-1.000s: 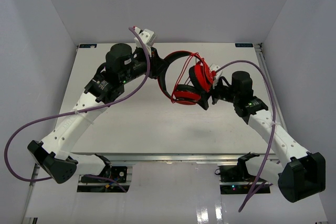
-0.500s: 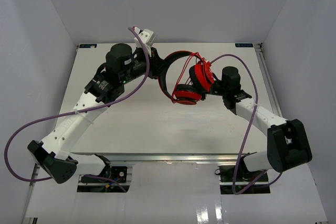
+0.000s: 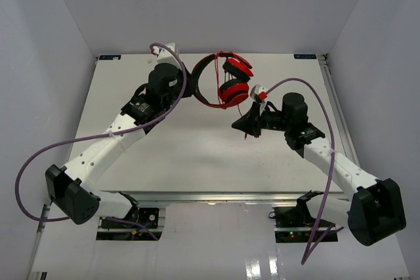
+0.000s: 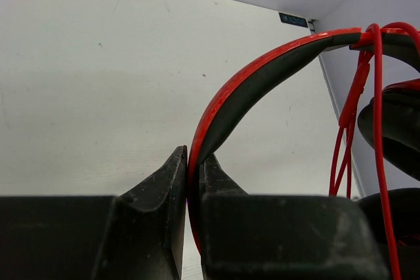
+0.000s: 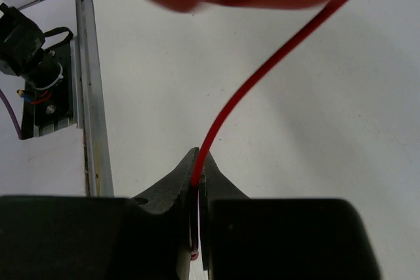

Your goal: Wrap the headphones

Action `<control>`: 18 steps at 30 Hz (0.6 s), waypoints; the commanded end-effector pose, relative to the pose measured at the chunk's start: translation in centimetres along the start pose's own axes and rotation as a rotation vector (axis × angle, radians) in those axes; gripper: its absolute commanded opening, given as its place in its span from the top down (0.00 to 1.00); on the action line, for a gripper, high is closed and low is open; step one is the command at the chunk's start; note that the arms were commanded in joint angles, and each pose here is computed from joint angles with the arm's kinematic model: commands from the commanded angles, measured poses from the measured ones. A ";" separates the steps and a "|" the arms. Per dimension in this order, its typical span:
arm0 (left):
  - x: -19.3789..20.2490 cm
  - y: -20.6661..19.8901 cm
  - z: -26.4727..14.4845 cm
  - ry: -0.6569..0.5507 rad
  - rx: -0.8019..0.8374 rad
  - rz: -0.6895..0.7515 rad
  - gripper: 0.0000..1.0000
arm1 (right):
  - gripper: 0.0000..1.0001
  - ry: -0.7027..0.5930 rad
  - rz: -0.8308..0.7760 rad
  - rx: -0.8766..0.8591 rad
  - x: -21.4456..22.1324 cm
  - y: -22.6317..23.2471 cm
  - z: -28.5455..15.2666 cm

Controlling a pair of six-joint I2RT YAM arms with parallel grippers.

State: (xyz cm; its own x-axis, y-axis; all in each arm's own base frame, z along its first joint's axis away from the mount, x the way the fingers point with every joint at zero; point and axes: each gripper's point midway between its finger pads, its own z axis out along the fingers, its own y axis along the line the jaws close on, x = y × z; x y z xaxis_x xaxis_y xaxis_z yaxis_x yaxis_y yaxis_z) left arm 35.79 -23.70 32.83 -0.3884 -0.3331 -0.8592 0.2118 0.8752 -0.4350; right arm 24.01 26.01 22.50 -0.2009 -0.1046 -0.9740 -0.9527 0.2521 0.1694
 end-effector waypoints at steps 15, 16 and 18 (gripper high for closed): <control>16.5 10.8 7.6 0.292 -0.506 -0.013 1.00 | 0.92 0.540 -0.017 0.110 13.6 -5.3 2.3; 17.5 11.3 7.8 0.313 -0.514 0.005 1.00 | 0.92 0.558 -0.006 0.105 14.4 -5.4 2.3; 19.1 11.9 8.2 0.352 -0.526 0.036 1.00 | 0.92 0.591 0.017 0.094 15.7 -5.5 2.5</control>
State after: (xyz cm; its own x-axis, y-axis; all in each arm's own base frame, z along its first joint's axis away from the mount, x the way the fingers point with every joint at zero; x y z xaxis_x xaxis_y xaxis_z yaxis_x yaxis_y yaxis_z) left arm 38.25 -22.91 10.56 -0.6717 -0.2786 -0.6864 -0.2059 0.9603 -0.1883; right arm 26.54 25.57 7.59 -0.3500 -0.5499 -0.7583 -0.9181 0.3622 0.1611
